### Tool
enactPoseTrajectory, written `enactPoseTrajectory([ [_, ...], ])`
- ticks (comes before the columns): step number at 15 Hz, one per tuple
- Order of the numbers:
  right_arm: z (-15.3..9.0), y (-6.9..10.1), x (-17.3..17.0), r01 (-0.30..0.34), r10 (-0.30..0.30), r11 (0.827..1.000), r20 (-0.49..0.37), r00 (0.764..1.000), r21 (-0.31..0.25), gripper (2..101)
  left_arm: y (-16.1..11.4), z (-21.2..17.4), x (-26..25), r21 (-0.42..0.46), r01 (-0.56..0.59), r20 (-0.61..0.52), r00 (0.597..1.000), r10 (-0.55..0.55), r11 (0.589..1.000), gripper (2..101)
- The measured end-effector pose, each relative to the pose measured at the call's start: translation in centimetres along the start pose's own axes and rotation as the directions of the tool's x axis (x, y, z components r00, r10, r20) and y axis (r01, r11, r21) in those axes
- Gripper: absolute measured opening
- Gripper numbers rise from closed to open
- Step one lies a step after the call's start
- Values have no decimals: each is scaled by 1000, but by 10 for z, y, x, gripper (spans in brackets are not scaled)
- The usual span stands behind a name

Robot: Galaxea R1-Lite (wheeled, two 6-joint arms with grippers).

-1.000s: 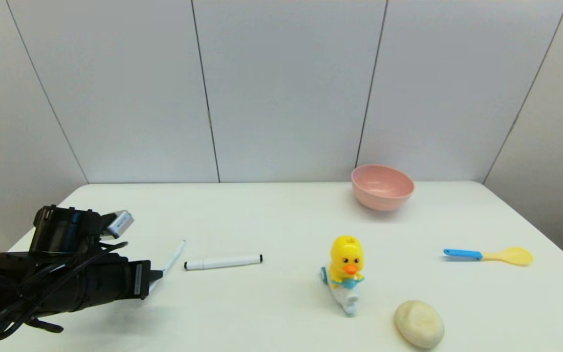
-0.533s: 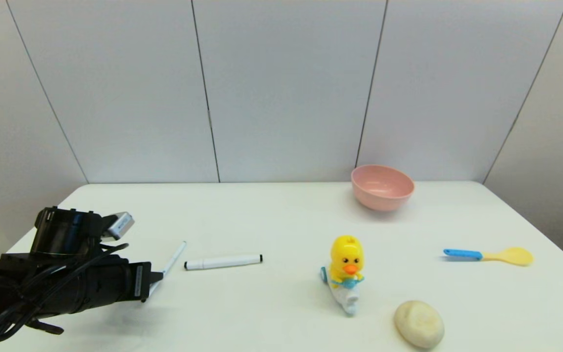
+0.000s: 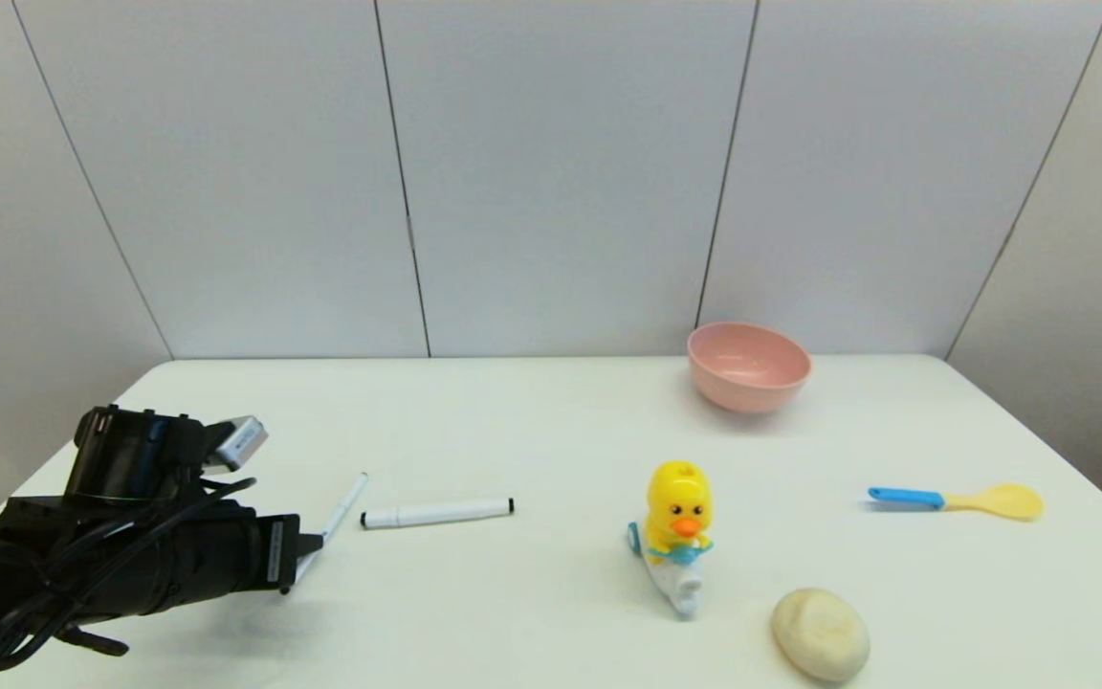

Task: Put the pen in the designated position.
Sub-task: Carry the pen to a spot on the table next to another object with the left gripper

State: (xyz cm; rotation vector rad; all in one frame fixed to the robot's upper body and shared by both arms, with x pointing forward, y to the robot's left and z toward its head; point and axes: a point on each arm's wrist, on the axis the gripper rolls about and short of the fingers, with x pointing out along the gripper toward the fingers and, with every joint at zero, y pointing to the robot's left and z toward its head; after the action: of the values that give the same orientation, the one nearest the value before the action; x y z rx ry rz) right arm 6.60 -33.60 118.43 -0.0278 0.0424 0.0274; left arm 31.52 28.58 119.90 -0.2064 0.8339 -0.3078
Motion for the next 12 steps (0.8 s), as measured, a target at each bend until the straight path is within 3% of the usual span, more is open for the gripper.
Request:
enactPoseTrajectory([
  [6, 0, 0, 0, 0, 0, 1000, 0, 1000, 0, 980, -2, 3, 2, -1, -16, 33, 999, 16, 1000, 48],
  [12, 0, 0, 0, 0, 0, 1000, 0, 1000, 0, 980, -1, 4, 2, -17, -56, 52, 997, 56, 998, 512],
])
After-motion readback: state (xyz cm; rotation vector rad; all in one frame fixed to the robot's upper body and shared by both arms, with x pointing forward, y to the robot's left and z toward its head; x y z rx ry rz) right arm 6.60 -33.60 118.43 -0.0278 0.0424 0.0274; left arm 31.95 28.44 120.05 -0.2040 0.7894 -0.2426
